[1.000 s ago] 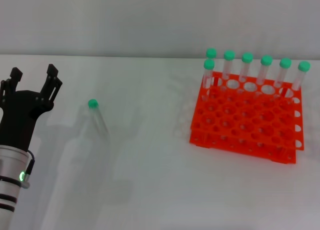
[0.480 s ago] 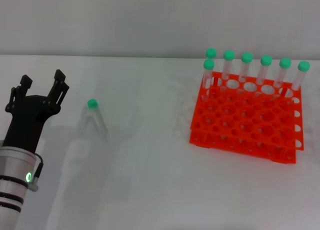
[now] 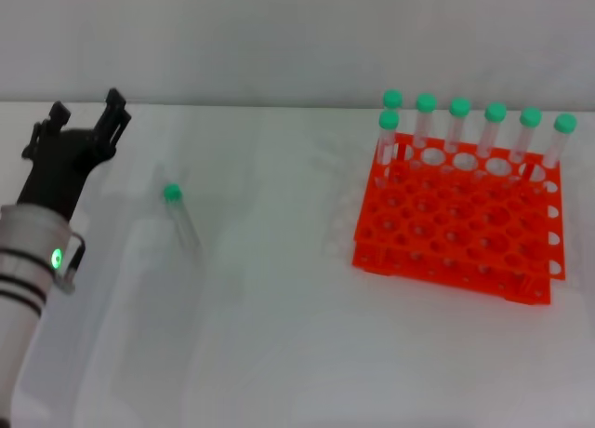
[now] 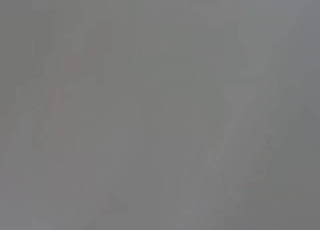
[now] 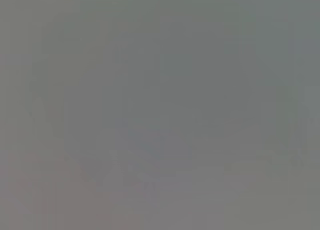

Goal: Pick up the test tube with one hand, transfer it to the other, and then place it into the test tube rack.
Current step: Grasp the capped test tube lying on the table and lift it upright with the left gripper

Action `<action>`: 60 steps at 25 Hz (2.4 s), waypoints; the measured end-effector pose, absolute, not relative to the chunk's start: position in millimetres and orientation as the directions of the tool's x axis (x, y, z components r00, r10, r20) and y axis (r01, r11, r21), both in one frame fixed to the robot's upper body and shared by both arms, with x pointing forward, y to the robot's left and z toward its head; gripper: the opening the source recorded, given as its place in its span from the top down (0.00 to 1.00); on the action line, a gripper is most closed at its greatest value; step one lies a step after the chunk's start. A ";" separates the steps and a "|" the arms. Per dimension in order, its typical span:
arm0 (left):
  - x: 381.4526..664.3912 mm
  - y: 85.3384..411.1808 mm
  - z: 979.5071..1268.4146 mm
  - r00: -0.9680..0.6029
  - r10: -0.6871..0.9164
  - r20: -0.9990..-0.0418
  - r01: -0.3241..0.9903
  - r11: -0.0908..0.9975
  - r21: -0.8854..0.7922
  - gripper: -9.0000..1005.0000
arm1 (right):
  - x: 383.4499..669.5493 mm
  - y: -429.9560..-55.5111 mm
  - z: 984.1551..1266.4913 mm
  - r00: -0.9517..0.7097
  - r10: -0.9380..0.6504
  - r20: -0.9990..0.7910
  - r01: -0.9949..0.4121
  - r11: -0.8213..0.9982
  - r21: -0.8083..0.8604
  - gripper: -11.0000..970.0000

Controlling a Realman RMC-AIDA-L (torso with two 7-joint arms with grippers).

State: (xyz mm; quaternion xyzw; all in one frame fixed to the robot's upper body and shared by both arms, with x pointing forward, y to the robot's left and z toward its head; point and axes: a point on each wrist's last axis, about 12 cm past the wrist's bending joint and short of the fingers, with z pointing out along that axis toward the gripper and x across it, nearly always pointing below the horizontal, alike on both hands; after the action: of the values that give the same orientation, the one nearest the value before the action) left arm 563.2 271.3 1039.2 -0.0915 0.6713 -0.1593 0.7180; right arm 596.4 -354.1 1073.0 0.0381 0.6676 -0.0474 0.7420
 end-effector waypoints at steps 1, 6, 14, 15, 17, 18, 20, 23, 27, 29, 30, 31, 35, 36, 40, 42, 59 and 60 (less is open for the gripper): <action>570.6 271.2 1041.6 0.034 -0.352 -0.935 0.107 0.932 -0.347 0.13 | 596.9 -354.6 1074.0 0.108 -0.021 -0.994 0.122 0.993 -0.007 0.13; 609.6 276.1 1057.2 -0.060 -0.380 -0.923 0.110 0.917 -0.385 0.13 | 595.4 -360.4 1074.7 0.110 -0.021 -0.994 0.139 0.990 -0.005 0.13; 654.4 300.3 1087.9 -0.263 -0.422 -0.868 0.118 0.879 -0.463 0.14 | 589.2 -369.1 1070.7 0.103 -0.004 -0.995 0.185 0.983 0.016 0.13; 664.6 311.4 1100.6 -0.350 -0.396 -0.849 0.121 0.880 -0.460 0.14 | 589.1 -369.1 1070.6 0.103 -0.003 -0.995 0.185 0.983 0.016 0.13; 671.7 316.3 1113.5 -0.427 -0.355 -0.831 0.135 0.884 -0.447 0.14 | 587.9 -369.9 1069.7 0.100 -0.003 -0.995 0.188 0.982 0.016 0.13; 674.3 317.9 1119.7 -0.451 -0.335 -0.827 0.142 0.888 -0.437 0.14 | 586.6 -370.8 1068.9 0.099 -0.003 -0.995 0.190 0.982 0.015 0.13; 678.2 317.5 1130.6 -0.498 -0.298 -0.814 0.164 0.890 -0.426 0.15 | 584.9 -372.0 1067.7 0.096 -0.004 -0.995 0.193 0.981 0.015 0.13; 680.8 321.3 1145.8 -0.565 -0.260 -0.783 0.168 0.893 -0.418 0.15 | 585.1 -371.5 1067.5 0.094 -0.002 -0.996 0.193 0.981 0.016 0.13; 681.4 322.6 1161.2 -0.665 -0.214 -0.715 0.133 0.909 -0.395 0.16 | 585.5 -369.9 1067.0 0.093 0.001 -0.996 0.191 0.981 0.018 0.13; 680.1 323.3 1170.9 -0.715 -0.194 -0.672 0.116 0.914 -0.388 0.16 | 585.6 -369.7 1067.0 0.092 0.001 -0.996 0.190 0.982 0.019 0.13; 678.8 323.9 1176.9 -0.745 -0.187 -0.641 0.103 0.916 -0.388 0.16 | 585.8 -369.6 1067.1 0.093 0.002 -0.996 0.190 0.982 0.020 0.13; 677.8 324.2 1182.0 -0.769 -0.181 -0.613 0.089 0.919 -0.384 0.16 | 585.9 -369.6 1067.1 0.093 0.003 -0.996 0.190 0.982 0.020 0.13; 677.0 320.7 1198.4 -0.838 -0.148 -0.525 0.047 0.939 -0.341 0.17 | 586.6 -369.1 1067.7 0.095 0.004 -0.995 0.189 0.982 0.022 0.13; 677.3 319.0 1200.8 -0.851 -0.139 -0.507 0.041 0.944 -0.327 0.17 | 587.3 -368.5 1068.3 0.098 0.005 -0.995 0.189 0.982 0.023 0.13; 676.9 311.2 1204.6 -0.893 -0.110 -0.436 0.014 0.962 -0.271 0.17 | 592.0 -364.1 1071.2 0.105 0.006 -0.994 0.176 0.984 0.025 0.13; 676.6 304.4 1203.5 -0.906 -0.099 -0.411 0.013 0.965 -0.261 0.18 | 593.2 -362.2 1071.8 0.107 0.007 -0.994 0.171 0.985 0.026 0.13; 668.2 274.9 1156.0 -0.936 -0.230 -0.265 -0.115 0.914 -0.388 0.20 | 590.6 -363.9 1069.3 0.096 0.000 -0.995 0.169 0.985 0.016 0.13; 667.6 274.0 1154.9 -0.937 -0.234 -0.260 -0.118 0.911 -0.396 0.20 | 590.7 -363.9 1069.4 0.095 -0.002 -0.995 0.167 0.986 0.014 0.13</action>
State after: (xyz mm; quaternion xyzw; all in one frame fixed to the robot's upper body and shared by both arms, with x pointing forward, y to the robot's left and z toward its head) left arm 667.6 274.0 1154.9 -0.0911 0.9654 -0.1906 0.1527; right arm 590.7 -363.9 1069.4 0.0618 0.6701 -0.0573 0.7375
